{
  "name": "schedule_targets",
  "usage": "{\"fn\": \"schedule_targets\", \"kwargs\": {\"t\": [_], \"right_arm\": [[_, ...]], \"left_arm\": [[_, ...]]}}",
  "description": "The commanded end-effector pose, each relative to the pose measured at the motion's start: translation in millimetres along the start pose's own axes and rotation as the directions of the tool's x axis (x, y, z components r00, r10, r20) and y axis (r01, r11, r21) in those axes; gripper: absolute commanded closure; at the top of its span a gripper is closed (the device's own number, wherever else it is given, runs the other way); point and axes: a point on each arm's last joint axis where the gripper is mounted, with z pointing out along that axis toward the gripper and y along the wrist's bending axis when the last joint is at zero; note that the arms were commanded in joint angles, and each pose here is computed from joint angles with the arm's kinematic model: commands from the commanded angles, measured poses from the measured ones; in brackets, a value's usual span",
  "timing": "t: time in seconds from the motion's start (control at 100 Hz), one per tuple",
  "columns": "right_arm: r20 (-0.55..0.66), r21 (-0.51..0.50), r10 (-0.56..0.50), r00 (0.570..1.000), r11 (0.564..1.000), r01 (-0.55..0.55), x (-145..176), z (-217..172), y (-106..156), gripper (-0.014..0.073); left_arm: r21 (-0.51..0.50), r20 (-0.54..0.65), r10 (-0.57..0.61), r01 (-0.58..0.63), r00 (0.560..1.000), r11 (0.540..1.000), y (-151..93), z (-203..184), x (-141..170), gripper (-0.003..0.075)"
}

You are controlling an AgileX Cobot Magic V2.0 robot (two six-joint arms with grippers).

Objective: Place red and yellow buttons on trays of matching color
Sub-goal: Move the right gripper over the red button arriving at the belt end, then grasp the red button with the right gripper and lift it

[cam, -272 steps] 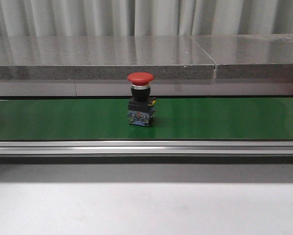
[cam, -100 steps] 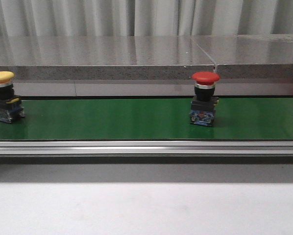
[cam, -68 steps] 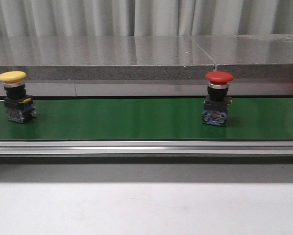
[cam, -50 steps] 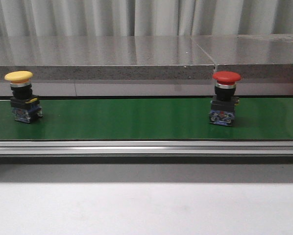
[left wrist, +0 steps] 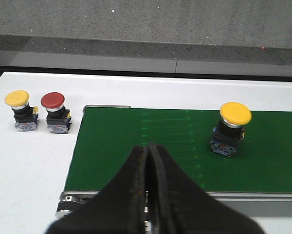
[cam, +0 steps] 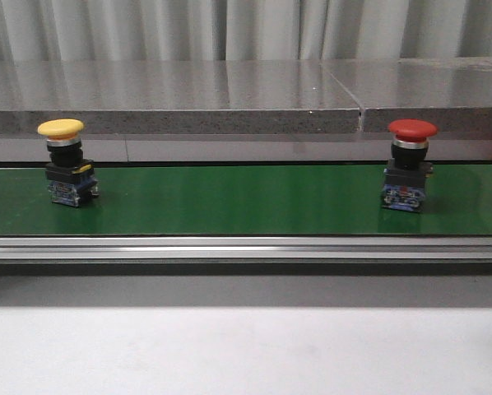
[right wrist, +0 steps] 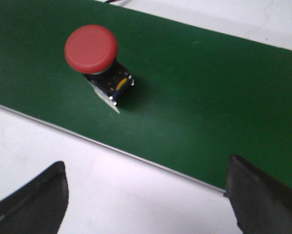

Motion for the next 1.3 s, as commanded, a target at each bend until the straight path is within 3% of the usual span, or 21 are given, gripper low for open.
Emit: {"fn": "schedule_targets", "kwargs": {"t": [0.0, 0.56, 0.66, 0.83, 0.9, 1.11, 1.29], "right_arm": [[0.063, 0.0, -0.005, 0.998, 1.0, 0.005, -18, 4, 1, -0.0051], [0.048, 0.009, -0.001, 0.999, 1.0, 0.001, -62, 66, -11, -0.0044], [0.026, 0.004, 0.003, 1.0, 1.0, -0.003, -61, 73, -12, 0.005], [0.004, -0.012, 0.001, 1.0, 1.0, -0.001, -62, 72, -11, 0.0368], [-0.002, -0.024, -0.003, 1.0, 1.0, 0.003, -66, 69, -11, 0.0442], [0.036, -0.014, 0.015, 0.999, 1.0, -0.015, -92, 44, -28, 0.0454], [0.13, 0.1, 0.097, 0.987, 0.989, -0.11, -110, 11, -77, 0.0454]], "left_arm": [[0.02, 0.098, -0.001, -0.001, 0.995, 1.0, -2, -3, -15, 0.0739], [0.02, 0.098, -0.001, -0.001, 0.995, 1.0, -2, -3, -15, 0.0739], [0.02, 0.098, -0.001, -0.001, 0.995, 1.0, -2, -3, -15, 0.0739], [0.02, 0.098, -0.001, -0.001, 0.995, 1.0, -2, -3, -15, 0.0739], [0.02, 0.098, -0.001, -0.001, 0.995, 1.0, -2, -3, -15, 0.0739], [0.02, 0.096, -0.001, -0.001, 0.995, 1.0, -2, -3, -15, 0.0739], [0.02, 0.096, -0.001, -0.001, 0.995, 1.0, -2, -3, -15, 0.0739]]}}
